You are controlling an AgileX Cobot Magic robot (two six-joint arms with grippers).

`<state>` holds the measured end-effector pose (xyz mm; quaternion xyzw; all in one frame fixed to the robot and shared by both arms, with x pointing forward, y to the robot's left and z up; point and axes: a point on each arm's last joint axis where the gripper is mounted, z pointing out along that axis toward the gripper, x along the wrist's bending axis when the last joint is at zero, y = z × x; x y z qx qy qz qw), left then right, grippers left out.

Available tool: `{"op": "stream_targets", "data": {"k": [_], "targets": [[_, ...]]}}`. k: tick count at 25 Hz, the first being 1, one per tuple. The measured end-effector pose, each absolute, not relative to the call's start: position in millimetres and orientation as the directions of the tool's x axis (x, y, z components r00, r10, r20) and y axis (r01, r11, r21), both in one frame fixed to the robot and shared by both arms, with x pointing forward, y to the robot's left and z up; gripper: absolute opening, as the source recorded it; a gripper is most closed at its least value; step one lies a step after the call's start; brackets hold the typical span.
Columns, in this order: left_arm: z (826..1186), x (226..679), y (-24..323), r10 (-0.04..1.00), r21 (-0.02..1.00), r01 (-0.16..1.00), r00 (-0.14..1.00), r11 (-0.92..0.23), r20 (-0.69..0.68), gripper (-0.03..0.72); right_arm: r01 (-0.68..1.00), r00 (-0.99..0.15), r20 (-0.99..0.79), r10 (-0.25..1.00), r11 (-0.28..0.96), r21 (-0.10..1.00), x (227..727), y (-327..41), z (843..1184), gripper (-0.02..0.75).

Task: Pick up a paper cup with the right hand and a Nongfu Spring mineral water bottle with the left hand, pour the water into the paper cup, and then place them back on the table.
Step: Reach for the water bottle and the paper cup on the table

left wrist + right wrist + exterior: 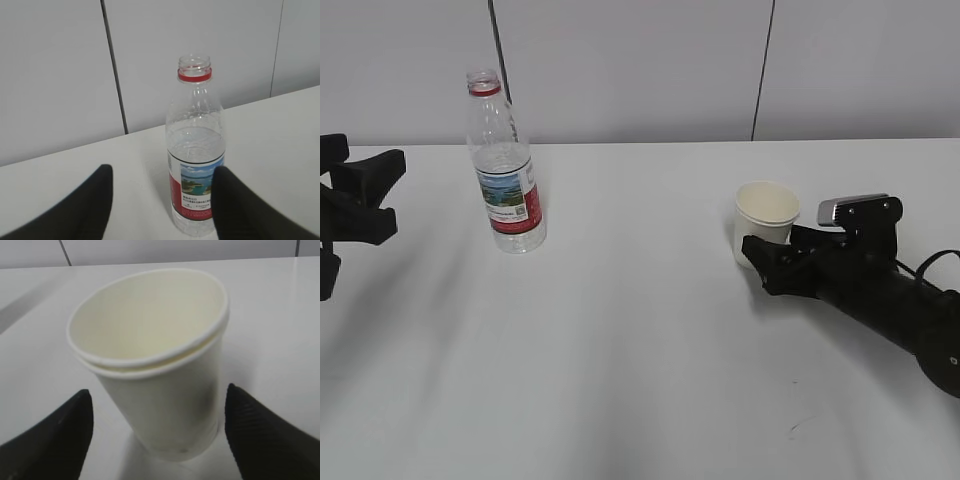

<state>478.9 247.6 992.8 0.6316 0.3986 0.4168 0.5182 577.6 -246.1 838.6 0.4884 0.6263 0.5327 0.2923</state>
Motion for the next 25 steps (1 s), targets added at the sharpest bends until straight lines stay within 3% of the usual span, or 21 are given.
{"op": "stream_targets", "data": {"k": [25], "targets": [[990.2, 478.3, 246.7, 0.928, 0.981, 0.091, 0.350, -0.170, 0.128, 0.385, 0.202, -0.448, 0.117, 0.886, -0.028, 0.979, 618.4, -235.9, 840.7, 0.594]]}}
